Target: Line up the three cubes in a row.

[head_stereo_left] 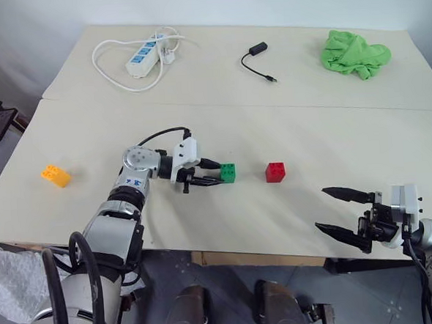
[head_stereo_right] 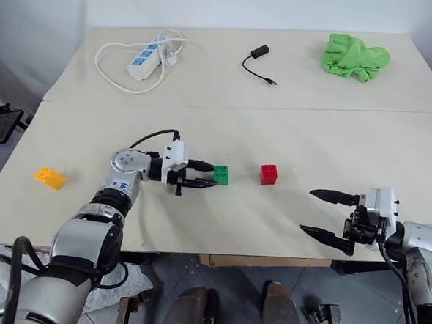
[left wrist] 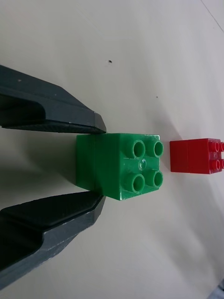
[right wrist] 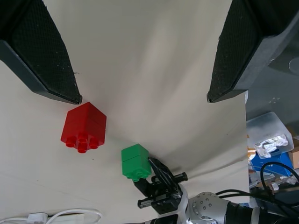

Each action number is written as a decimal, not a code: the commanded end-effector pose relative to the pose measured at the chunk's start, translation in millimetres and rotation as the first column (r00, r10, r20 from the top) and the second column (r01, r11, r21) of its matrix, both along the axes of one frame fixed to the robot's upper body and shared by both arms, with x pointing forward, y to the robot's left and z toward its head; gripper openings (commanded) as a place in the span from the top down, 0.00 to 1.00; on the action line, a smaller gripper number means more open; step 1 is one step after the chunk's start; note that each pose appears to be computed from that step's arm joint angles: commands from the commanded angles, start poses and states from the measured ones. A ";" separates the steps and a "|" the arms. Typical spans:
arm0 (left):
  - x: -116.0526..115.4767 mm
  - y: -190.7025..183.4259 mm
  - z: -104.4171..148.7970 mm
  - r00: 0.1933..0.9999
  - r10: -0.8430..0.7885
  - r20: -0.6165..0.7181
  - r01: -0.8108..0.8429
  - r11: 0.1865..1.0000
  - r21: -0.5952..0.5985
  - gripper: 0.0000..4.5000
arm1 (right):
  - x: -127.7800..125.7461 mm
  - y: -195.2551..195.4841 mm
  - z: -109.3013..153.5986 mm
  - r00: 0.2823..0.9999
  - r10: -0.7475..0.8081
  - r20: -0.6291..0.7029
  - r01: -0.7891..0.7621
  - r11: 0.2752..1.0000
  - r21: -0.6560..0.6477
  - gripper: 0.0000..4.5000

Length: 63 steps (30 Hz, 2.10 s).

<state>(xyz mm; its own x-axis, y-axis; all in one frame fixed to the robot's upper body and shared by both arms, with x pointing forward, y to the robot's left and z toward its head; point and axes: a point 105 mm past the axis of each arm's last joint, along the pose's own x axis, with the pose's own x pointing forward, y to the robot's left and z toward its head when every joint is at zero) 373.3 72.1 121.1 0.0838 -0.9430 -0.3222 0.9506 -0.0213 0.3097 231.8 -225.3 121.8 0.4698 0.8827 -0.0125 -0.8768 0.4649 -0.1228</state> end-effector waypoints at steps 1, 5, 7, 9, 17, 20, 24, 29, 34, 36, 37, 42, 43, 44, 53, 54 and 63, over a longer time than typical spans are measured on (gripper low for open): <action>3.9 -3.0 1.5 1.000 0.017 -0.017 -0.016 1.000 0.020 0.67 | -3.6 2.7 8.2 1.000 0.009 0.028 -0.009 1.000 -0.001 0.00; 7.0 -2.7 2.8 0.999 0.041 -0.033 -0.040 0.999 0.019 0.46 | -5.5 5.7 7.5 1.000 0.005 0.025 -0.005 1.000 0.008 0.00; 8.2 -1.6 4.1 0.999 0.048 -0.020 -0.048 0.999 0.019 0.31 | -5.8 7.5 7.5 1.000 0.005 0.024 -0.006 1.000 0.012 0.00; 11.1 3.2 10.4 0.998 0.068 0.002 -0.068 0.998 -0.006 0.18 | -5.4 10.3 8.3 1.000 0.013 0.026 -0.013 1.000 0.017 0.00; 1.8 66.2 44.5 0.991 0.097 0.089 -0.081 0.983 -0.167 0.00 | 2.9 27.4 20.9 0.995 0.082 0.056 -0.085 0.995 0.050 0.00; -13.3 107.7 47.8 0.968 0.205 0.147 -0.167 0.957 -0.239 0.00 | 11.6 39.3 26.3 0.994 0.107 0.036 -0.110 0.990 0.088 0.00; -51.4 150.0 47.7 0.883 0.442 0.160 -0.360 0.854 -0.375 0.00 | 16.2 60.5 37.6 0.980 0.193 0.041 -0.196 0.973 0.125 0.00; -99.5 192.3 32.2 0.645 0.763 0.055 -0.648 0.583 -0.489 0.00 | 14.3 82.0 47.9 0.951 0.291 0.104 -0.302 0.946 0.117 0.00; -171.8 269.5 -0.5 0.115 0.983 -0.142 -0.838 0.019 -0.545 0.00 | 15.9 101.2 53.5 0.921 0.352 0.165 -0.372 0.922 0.110 0.00; -192.2 287.4 -8.7 -0.018 0.982 -0.187 -0.836 -0.117 -0.537 0.00 | 16.9 103.9 52.9 0.914 0.366 0.173 -0.386 0.917 0.100 0.00; -201.6 293.6 -13.5 -0.067 0.977 -0.204 -0.833 -0.167 -0.528 0.00 | 17.3 104.8 53.0 0.910 0.372 0.180 -0.393 0.915 0.093 0.00; -233.4 310.2 -28.6 -0.215 0.933 -0.288 -0.793 -0.339 -0.507 0.00 | 16.9 105.7 48.3 0.901 0.409 0.144 -0.421 0.905 0.065 0.00; -235.0 310.9 -29.1 -0.224 0.931 -0.288 -0.790 -0.347 -0.506 0.00 | 17.4 105.0 47.7 0.901 0.409 0.146 -0.420 0.906 0.056 0.00; -232.9 308.8 -28.8 -0.209 0.935 -0.287 -0.797 -0.333 -0.503 0.00 | 18.3 104.1 46.9 0.902 0.408 0.141 -0.418 0.907 0.051 0.00; -178.2 323.2 -13.9 0.033 0.954 -0.299 -0.907 -0.097 -0.410 0.00 | 24.9 103.5 44.7 0.905 0.399 0.147 -0.408 0.912 0.037 0.00; -174.0 325.4 -13.0 0.062 0.954 -0.292 -0.919 -0.059 -0.390 0.00 | 25.2 103.5 44.5 0.905 0.399 0.148 -0.408 0.912 0.036 0.00; -120.0 338.3 -4.5 0.214 0.945 -0.248 -0.954 0.147 -0.261 0.00 | 28.1 99.7 45.0 0.920 0.356 0.163 -0.366 0.930 0.039 0.00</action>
<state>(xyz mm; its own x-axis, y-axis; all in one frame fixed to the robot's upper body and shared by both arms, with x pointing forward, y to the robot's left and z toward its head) 253.1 407.2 119.0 0.9888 -0.1421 -0.0467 0.1441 0.9886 0.0431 262.0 -123.7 159.5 0.1037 0.9911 0.0837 -0.9709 0.1192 -0.2078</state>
